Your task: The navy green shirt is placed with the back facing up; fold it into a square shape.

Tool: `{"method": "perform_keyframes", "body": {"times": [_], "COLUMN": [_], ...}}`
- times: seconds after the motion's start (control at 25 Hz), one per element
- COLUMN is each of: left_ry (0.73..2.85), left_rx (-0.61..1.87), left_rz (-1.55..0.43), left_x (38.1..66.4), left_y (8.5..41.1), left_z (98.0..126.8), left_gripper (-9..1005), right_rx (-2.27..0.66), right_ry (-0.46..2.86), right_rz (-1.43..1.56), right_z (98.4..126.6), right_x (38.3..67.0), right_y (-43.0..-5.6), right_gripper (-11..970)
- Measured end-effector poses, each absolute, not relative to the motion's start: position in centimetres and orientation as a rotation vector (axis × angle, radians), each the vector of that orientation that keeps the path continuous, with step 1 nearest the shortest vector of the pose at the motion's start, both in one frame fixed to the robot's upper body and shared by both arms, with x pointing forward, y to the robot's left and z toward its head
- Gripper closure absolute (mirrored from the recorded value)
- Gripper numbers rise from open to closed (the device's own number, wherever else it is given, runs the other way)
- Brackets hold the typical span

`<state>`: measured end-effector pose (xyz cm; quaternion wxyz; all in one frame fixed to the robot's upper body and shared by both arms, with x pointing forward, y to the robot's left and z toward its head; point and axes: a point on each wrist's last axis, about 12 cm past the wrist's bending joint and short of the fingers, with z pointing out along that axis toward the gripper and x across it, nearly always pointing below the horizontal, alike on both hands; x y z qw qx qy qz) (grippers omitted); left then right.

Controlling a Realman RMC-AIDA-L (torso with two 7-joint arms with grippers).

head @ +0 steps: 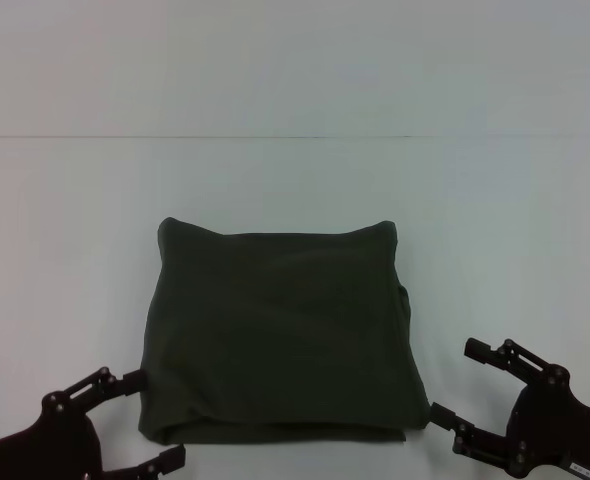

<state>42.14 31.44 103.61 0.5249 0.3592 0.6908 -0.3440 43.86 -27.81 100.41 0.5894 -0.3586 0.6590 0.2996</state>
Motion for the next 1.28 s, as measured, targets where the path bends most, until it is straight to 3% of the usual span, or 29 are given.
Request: {"method": "perform_keyframes", "body": {"times": [1.28], "left_ry": [1.687], "left_rx": [0.753], "left_rz": [-0.796], "left_x": [42.1], "left_y": [32.5], "left_z": [103.2], "left_gripper": [51], "right_rx": [-0.834], "right_ry": [1.569], "right_rz": [0.705], "right_z": [99.8], "right_x": [43.9], "right_y": [-27.3], "right_gripper": [83]}}
